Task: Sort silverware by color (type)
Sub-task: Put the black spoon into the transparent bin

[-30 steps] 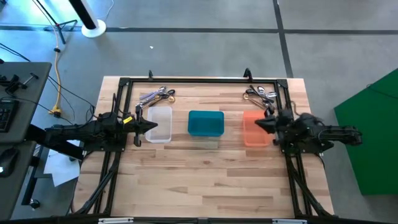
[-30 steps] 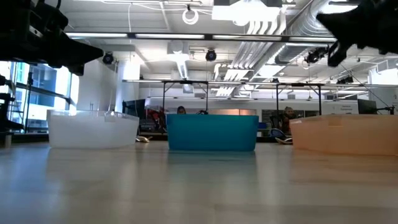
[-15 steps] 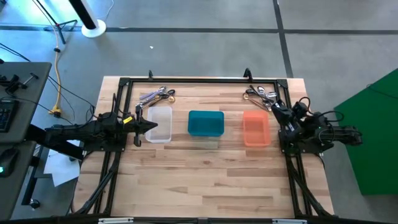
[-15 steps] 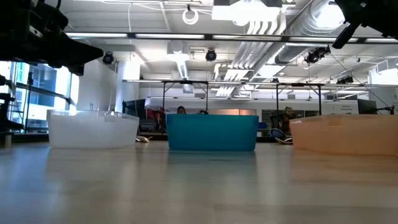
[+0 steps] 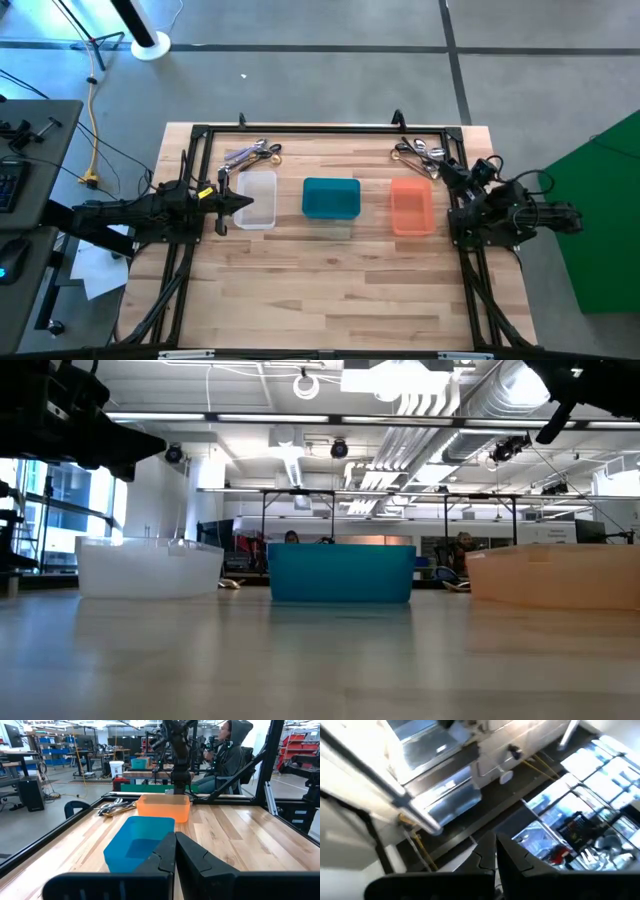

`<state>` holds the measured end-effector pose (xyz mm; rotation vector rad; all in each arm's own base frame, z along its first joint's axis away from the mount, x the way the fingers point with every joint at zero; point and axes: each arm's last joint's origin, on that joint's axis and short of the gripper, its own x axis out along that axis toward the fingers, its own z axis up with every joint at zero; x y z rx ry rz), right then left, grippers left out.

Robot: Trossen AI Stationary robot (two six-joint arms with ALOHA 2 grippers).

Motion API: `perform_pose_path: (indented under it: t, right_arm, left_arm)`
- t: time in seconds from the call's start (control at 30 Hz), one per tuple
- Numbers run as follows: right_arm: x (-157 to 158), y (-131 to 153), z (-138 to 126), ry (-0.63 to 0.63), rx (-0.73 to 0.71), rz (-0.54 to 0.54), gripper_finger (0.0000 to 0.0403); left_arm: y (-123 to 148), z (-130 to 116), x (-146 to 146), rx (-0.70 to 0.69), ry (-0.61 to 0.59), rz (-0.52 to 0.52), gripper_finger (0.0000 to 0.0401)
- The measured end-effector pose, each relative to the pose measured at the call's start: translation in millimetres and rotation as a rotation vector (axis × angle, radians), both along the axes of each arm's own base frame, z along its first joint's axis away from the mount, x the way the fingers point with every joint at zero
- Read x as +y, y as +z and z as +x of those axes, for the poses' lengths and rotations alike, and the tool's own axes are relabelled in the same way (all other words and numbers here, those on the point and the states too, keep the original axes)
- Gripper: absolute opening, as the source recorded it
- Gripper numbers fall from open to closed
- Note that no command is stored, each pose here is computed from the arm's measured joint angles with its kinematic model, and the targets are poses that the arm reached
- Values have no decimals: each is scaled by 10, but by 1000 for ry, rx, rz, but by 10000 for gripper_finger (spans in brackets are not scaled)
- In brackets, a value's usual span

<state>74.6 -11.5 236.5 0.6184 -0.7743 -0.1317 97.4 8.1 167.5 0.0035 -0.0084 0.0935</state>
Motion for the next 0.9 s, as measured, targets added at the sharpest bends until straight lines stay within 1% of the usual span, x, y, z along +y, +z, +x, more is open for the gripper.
perform_pose_path:
  t: [0.07,0.13,0.2,0.27,0.37,0.43,0.53,0.63,0.7,0.77,0.9]
  right_arm:
    - [0,182,9,-14,0,-18,0]
    - [5,389,70,-38,43,-89,0]
    - [1,577,183,-77,127,-135,0]
    - [-19,748,315,-141,239,-141,0]
    - [-48,922,529,-205,450,-121,0]
    - [-68,998,656,-226,577,-87,0]
    - [-126,1012,804,-240,787,-9,0]
    - [-198,960,883,-260,971,58,0]
    - [-230,937,917,-257,1021,91,0]
    - [-246,959,936,-239,1010,99,0]
    - [-251,984,936,-217,991,84,0]
  left_arm:
    - [1,0,0,0,0,0,1]
    - [0,0,0,0,0,0,1]
    - [1,0,0,0,0,0,1]
    - [0,0,0,0,-1,0,1]
    - [1,0,-1,0,-2,0,1]
    - [0,0,-1,0,-2,0,1]
    - [1,0,-1,0,-2,0,1]
    - [0,0,0,0,-2,0,1]
    - [1,0,-1,0,-2,0,1]
    - [0,0,0,0,-2,0,1]
    - [4,0,-1,-4,-2,0,1]
